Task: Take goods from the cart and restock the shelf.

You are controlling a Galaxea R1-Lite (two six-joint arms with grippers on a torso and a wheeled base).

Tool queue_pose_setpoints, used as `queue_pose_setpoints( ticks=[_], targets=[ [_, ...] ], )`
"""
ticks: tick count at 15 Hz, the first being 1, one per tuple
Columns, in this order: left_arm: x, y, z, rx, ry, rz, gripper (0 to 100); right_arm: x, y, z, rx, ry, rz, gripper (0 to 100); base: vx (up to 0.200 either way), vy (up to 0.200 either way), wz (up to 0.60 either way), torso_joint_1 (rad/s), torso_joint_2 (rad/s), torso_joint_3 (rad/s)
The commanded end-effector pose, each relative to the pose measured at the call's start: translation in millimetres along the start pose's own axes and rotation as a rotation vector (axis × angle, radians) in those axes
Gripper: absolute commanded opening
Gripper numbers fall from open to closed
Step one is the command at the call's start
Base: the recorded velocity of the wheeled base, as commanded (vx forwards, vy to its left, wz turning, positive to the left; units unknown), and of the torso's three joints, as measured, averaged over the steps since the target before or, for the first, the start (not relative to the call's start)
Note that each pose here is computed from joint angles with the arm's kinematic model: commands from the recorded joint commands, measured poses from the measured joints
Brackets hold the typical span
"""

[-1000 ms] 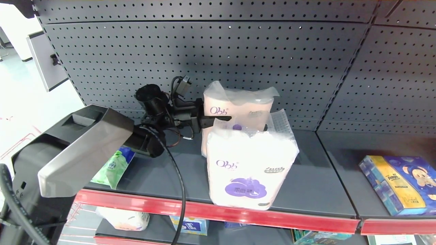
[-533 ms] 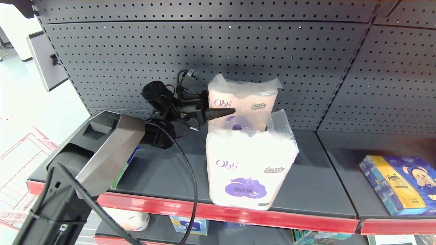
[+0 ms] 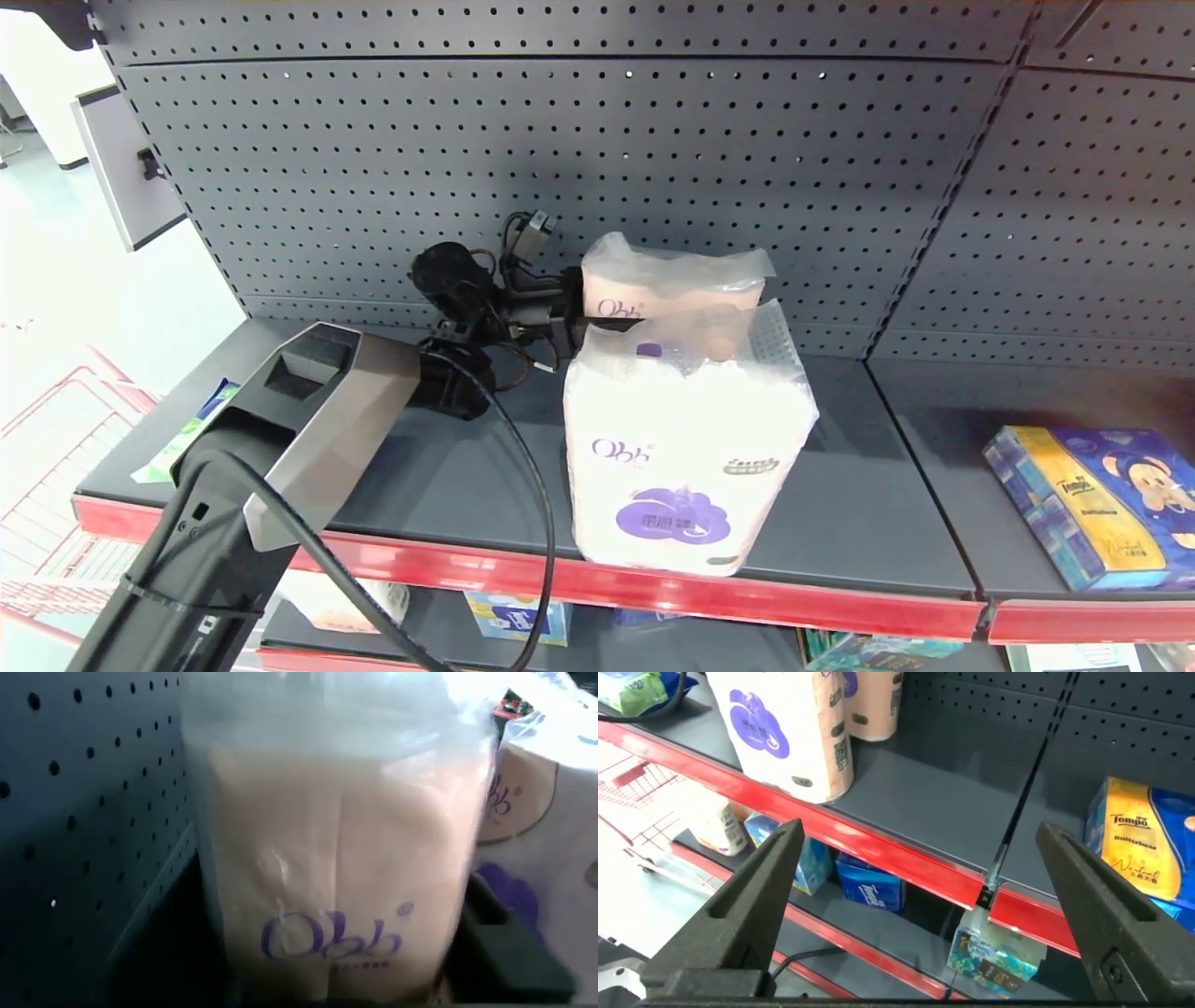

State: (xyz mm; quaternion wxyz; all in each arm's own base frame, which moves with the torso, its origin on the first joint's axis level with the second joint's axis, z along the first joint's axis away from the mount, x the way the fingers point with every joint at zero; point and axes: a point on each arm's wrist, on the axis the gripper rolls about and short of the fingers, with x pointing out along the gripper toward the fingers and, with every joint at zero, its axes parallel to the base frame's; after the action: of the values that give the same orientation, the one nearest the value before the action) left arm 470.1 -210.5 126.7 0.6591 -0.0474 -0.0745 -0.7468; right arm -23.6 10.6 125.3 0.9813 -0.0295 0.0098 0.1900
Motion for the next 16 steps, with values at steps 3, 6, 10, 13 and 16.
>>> queue_pose_setpoints(
  ticks=[3, 6, 10, 13, 16],
  targets=[
    [-0.5, -1.2, 0.6, 0.008, -0.002, -0.003, 100, 0.1, 0.0, -0.5, 0.0, 0.002, -0.002, 100, 0.0, 0.0, 0.0, 0.0, 0.0, 0.0],
    [-0.8, -2.7, 5.9, -0.022, -0.007, -0.005, 100, -0.1, -0.3, -0.1, -0.001, 0.001, -0.012, 100, 0.0, 0.0, 0.0, 0.0, 0.0, 0.0],
    [-2.0, -6.3, 14.8, -0.04, -0.016, -0.011, 100, 0.1, -0.4, -0.1, 0.0, 0.002, -0.012, 100, 0.0, 0.0, 0.0, 0.0, 0.0, 0.0],
    [-6.0, -23.9, 18.5, -0.149, -0.001, 0.001, 100, -0.2, -0.2, -0.1, -0.001, 0.0, -0.013, 100, 0.0, 0.0, 0.0, 0.0, 0.0, 0.0],
    [-15.6, -30.5, 8.1, -0.145, -0.002, 0.013, 100, 0.0, -0.2, -1.4, 0.0, 0.002, -0.013, 100, 0.0, 0.0, 0.0, 0.0, 0.0, 0.0]
  ],
)
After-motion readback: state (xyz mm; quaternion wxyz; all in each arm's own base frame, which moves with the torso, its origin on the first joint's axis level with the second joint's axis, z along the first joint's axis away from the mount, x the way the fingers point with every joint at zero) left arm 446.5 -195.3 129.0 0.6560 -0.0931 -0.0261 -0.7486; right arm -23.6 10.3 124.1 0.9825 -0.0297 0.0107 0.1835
